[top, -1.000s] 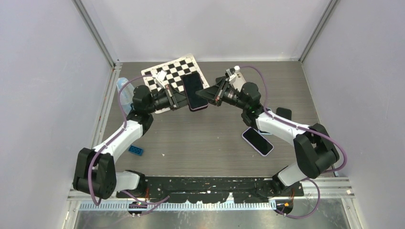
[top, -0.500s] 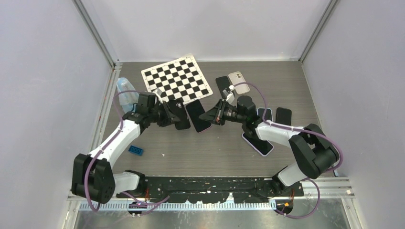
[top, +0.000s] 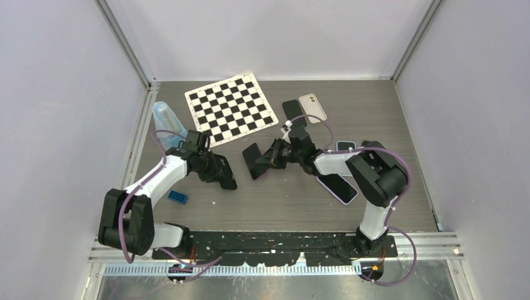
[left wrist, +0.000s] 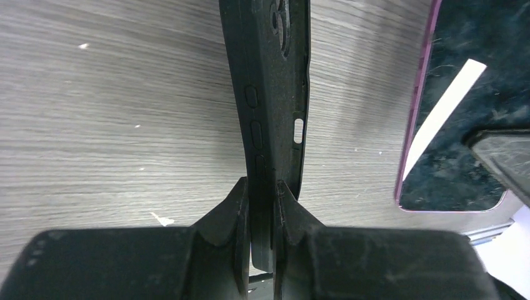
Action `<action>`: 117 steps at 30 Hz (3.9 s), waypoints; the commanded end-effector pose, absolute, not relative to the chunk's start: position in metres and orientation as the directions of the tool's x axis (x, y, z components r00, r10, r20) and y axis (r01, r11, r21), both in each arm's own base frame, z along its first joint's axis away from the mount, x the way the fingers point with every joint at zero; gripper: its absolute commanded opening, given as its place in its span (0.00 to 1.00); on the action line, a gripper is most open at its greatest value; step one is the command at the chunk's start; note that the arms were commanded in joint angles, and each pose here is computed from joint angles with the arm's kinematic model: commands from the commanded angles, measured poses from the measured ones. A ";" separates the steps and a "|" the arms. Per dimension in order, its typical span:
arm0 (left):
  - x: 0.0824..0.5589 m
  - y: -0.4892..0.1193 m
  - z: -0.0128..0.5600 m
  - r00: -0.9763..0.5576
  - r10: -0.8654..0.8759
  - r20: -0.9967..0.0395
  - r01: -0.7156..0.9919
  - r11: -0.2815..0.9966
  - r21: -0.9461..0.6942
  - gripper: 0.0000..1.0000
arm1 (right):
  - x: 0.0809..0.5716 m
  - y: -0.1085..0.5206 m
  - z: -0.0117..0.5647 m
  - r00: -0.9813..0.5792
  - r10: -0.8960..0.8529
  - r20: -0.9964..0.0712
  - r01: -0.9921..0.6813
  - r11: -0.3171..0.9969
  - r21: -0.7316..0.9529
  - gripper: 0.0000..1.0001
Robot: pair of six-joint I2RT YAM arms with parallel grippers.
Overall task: Take the phone out of the phone case
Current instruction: Place the phone case at the center of the board, then place the phone at the center of the board, then move the phone to the center of the board.
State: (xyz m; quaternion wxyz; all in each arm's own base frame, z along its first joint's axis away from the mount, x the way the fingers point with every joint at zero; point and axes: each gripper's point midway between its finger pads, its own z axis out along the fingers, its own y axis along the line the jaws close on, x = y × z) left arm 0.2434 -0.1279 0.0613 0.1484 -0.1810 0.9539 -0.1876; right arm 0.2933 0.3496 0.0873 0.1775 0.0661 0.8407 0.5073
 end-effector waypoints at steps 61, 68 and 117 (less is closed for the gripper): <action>0.256 -0.044 0.179 -0.489 -0.628 -0.605 -0.450 0.776 -0.442 0.80 | 0.260 0.456 0.034 -0.910 -0.035 -0.414 -0.313 0.712 0.629 0.59; 0.257 -0.039 0.191 -0.426 -0.647 -0.633 -0.444 0.759 -0.477 0.81 | 0.243 0.458 0.038 -0.880 -0.198 -0.432 -0.423 0.741 0.522 0.58; 0.303 -0.070 0.180 -0.512 -0.508 -0.693 -0.217 0.857 -0.468 0.86 | 0.242 -0.027 0.063 -0.343 0.807 -0.481 0.821 0.506 0.264 0.76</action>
